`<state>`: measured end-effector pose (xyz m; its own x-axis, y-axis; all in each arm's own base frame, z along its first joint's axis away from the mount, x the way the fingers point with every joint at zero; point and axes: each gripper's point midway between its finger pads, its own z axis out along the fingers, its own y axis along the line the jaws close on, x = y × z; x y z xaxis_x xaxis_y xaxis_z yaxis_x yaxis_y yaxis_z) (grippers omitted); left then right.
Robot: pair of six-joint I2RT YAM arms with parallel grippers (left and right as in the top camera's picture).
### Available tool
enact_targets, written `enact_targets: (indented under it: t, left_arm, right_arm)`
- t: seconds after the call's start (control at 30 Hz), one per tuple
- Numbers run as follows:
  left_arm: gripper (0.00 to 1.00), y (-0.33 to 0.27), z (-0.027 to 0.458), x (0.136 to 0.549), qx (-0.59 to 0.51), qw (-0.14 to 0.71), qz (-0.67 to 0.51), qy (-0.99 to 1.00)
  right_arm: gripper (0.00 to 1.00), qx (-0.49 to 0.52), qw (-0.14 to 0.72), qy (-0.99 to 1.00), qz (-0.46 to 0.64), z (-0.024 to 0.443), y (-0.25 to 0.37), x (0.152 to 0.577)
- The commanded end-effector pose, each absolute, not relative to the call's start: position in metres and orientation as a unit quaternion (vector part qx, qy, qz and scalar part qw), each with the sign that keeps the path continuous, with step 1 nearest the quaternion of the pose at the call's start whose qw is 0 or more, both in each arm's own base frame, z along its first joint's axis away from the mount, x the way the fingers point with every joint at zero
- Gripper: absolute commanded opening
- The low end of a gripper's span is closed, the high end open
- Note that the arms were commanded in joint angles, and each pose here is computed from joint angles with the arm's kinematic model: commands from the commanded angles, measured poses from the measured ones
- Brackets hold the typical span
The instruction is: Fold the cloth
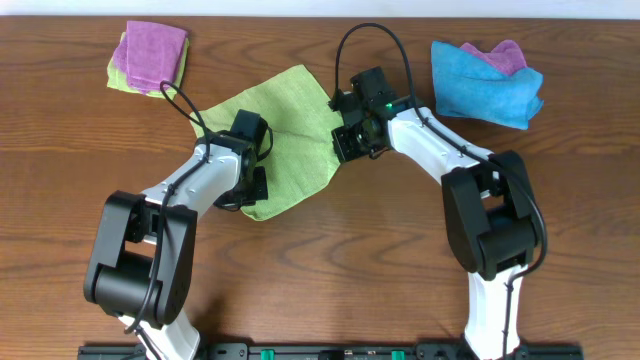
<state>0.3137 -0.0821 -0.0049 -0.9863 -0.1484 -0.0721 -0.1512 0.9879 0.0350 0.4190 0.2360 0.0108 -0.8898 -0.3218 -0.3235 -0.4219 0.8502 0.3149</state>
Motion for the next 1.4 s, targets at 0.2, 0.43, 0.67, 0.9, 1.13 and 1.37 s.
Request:
enact_targets:
  t: [0.2, 0.43, 0.67, 0.9, 1.13, 1.37]
  left_arm:
    - [0.06, -0.076, -0.012, 0.304, -0.084, 0.020, 0.035, 0.996]
    - [0.06, -0.081, -0.012, 0.298, -0.084, 0.006, 0.022, 0.996]
    - [0.06, -0.086, -0.007, 0.306, -0.086, 0.014, 0.010, 0.996]
    - [0.06, -0.097, 0.035, 0.356, -0.082, 0.090, -0.011, 0.993]
    - [0.06, -0.097, 0.083, 0.396, -0.082, 0.163, -0.024, 0.983]
    - [0.06, -0.066, 0.122, 0.409, -0.122, 0.210, -0.033, 0.969]
  right_arm:
    - [0.02, -0.191, 0.127, 0.966, 0.122, -0.002, 0.215, 0.423]
    - [0.01, -0.175, 0.108, 0.977, 0.060, -0.009, 0.186, 0.419]
    - [0.02, -0.157, 0.043, 0.986, 0.046, -0.014, 0.169, 0.392]
    - [0.02, -0.121, -0.017, 0.992, 0.032, -0.015, 0.158, 0.364]
    - [0.01, -0.098, -0.084, 0.991, 0.041, -0.012, 0.161, 0.331]
    - [0.02, -0.134, -0.108, 0.984, 0.053, -0.009, 0.191, 0.306]
